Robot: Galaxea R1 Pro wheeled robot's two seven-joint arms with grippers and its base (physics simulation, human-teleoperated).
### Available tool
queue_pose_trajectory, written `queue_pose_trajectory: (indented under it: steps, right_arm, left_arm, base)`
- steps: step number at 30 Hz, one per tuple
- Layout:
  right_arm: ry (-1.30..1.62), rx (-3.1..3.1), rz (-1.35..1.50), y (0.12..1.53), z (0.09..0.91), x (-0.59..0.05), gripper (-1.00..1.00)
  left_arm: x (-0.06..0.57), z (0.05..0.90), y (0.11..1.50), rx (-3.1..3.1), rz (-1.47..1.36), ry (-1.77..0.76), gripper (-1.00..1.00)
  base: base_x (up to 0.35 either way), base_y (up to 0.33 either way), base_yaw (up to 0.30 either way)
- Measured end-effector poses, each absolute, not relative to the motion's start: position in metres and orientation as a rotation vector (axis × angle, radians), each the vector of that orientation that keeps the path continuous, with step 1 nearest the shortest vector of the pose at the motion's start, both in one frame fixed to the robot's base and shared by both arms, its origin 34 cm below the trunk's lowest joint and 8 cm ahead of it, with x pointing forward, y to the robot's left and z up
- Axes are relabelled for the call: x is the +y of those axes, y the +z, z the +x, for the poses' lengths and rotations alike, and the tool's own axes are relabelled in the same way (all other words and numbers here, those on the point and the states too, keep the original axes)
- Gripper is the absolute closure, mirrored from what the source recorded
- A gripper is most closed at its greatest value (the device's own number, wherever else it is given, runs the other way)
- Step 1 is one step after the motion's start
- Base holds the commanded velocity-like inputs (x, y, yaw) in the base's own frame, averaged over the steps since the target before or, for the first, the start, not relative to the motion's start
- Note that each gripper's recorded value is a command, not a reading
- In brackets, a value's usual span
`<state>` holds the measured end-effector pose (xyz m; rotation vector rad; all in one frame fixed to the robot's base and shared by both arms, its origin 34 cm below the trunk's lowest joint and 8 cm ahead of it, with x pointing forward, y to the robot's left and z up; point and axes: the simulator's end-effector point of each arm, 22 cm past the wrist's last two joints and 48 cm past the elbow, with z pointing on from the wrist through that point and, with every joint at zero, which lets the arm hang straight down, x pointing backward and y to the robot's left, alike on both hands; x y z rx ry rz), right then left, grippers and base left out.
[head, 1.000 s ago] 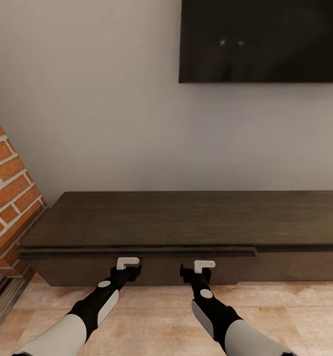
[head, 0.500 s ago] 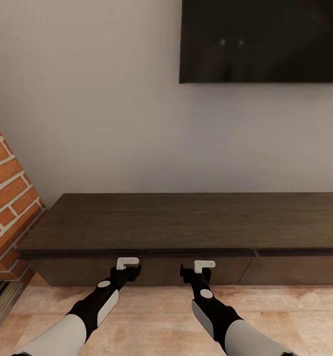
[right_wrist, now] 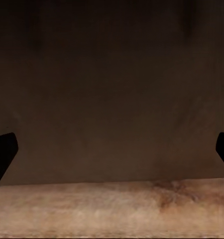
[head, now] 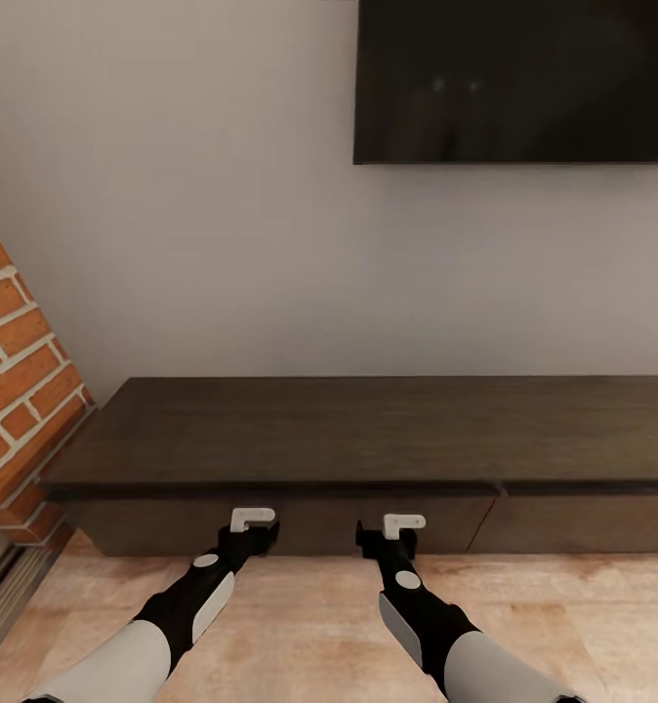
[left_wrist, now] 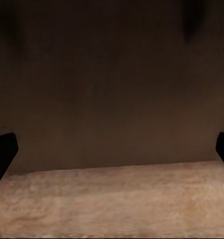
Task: Place each of the two pumpkins and all three candles from the living room inside a cabinet in the living room (use any cabinet), then make sure every cabinet is closed, and position the cauldron so it is next to a table in the living room.
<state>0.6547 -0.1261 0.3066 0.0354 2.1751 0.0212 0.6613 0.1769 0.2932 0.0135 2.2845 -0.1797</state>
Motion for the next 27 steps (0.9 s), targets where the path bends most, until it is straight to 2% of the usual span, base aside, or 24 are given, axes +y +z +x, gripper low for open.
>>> queue_pose_trajectory:
  steps: [27]
  right_arm:
    - [0.02,2.177,0.038,0.3059,0.6544,-0.1267,-1.0]
  left_arm:
    - [0.177,0.6615,0.2933,2.282,0.013,-0.179,-1.0]
  base:
    - [-0.337,0.0,0.0]
